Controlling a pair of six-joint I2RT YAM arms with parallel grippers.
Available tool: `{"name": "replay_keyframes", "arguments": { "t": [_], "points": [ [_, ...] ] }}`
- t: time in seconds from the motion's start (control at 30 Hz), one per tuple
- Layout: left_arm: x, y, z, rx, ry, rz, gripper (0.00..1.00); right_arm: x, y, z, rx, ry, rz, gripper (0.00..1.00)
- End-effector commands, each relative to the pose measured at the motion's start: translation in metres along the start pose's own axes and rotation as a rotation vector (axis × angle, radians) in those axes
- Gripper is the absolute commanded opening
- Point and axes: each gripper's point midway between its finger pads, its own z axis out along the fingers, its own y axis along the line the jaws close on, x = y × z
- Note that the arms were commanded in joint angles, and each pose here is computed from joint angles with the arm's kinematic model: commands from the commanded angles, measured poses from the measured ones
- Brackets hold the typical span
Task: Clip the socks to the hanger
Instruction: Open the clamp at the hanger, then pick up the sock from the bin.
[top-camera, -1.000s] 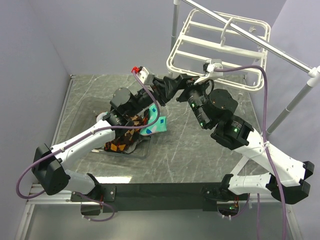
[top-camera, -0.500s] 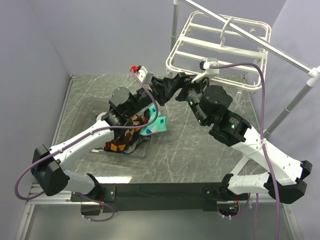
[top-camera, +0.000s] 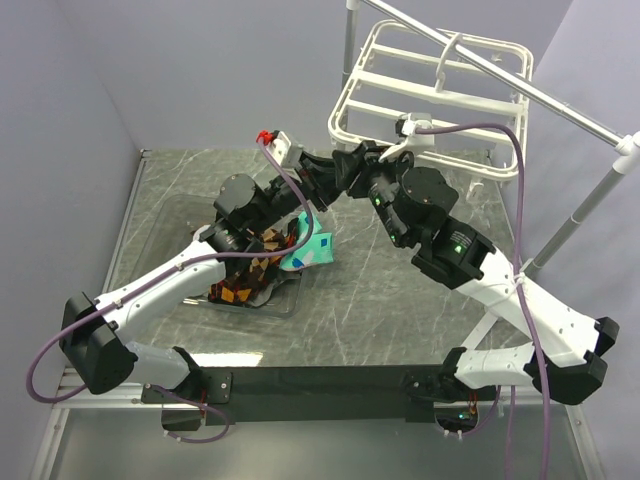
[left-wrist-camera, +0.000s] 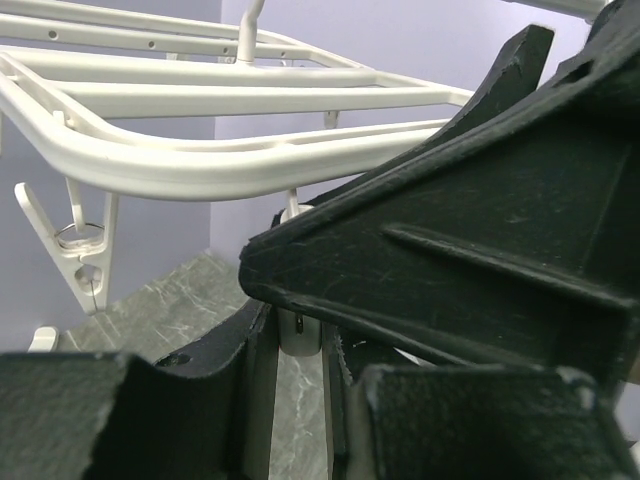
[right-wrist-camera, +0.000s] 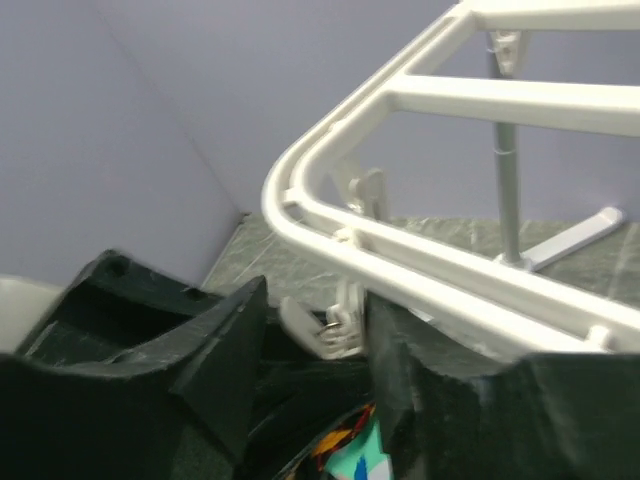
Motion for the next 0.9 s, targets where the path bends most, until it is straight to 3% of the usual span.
{"name": "replay_keyframes", "arguments": {
  "t": [0.0, 0.07, 0.1, 0.23, 0.27, 0.3, 0.4, 0.6, 0.7, 0.87],
  "points": [
    [-0.035, -0.02, -0.005, 0.064, -0.068, 0.017, 0.16, -0.021, 0.005, 0.007, -0.002, -0.063, 0.03, 0.48],
    [-0.035, -0.019, -0.005, 0.058, -0.067, 0.018, 0.16, -0.022, 0.004, 0.008, 0.006, -0.068, 0.03, 0.37],
    [-0.034, -0.019, -0.005, 0.059, -0.064, 0.018, 0.16, -0.021, 0.004, 0.008, 0.005, -0.069, 0.03, 0.26],
    [-0.032, -0.017, -0.006, 0.046, -0.057, 0.012, 0.21, -0.022, 0.001, 0.008, 0.016, -0.076, 0.025, 0.09],
    [-0.033, -0.016, -0.008, 0.036, -0.056, 0.008, 0.24, -0.022, 0.001, 0.009, 0.019, -0.073, 0.022, 0.08],
    [-0.029, -0.015, -0.009, 0.026, -0.043, 0.002, 0.39, -0.022, 0.0, 0.009, 0.022, -0.074, 0.022, 0.06],
    [-0.023, -0.008, -0.02, -0.03, -0.005, -0.018, 0.58, -0.02, -0.002, 0.01, 0.026, -0.072, 0.018, 0.03],
    [-0.002, 0.018, -0.07, -0.235, 0.068, -0.111, 0.72, -0.016, -0.009, 0.01, 0.028, -0.074, 0.013, 0.02],
    [0.023, 0.038, -0.1, -0.352, 0.14, -0.148, 0.76, -0.014, -0.01, 0.01, 0.02, -0.074, 0.009, 0.03],
    [0.104, 0.079, -0.144, -0.528, 0.345, -0.144, 0.76, -0.01, -0.009, 0.012, 0.016, -0.069, 0.004, 0.02]
  ]
}}
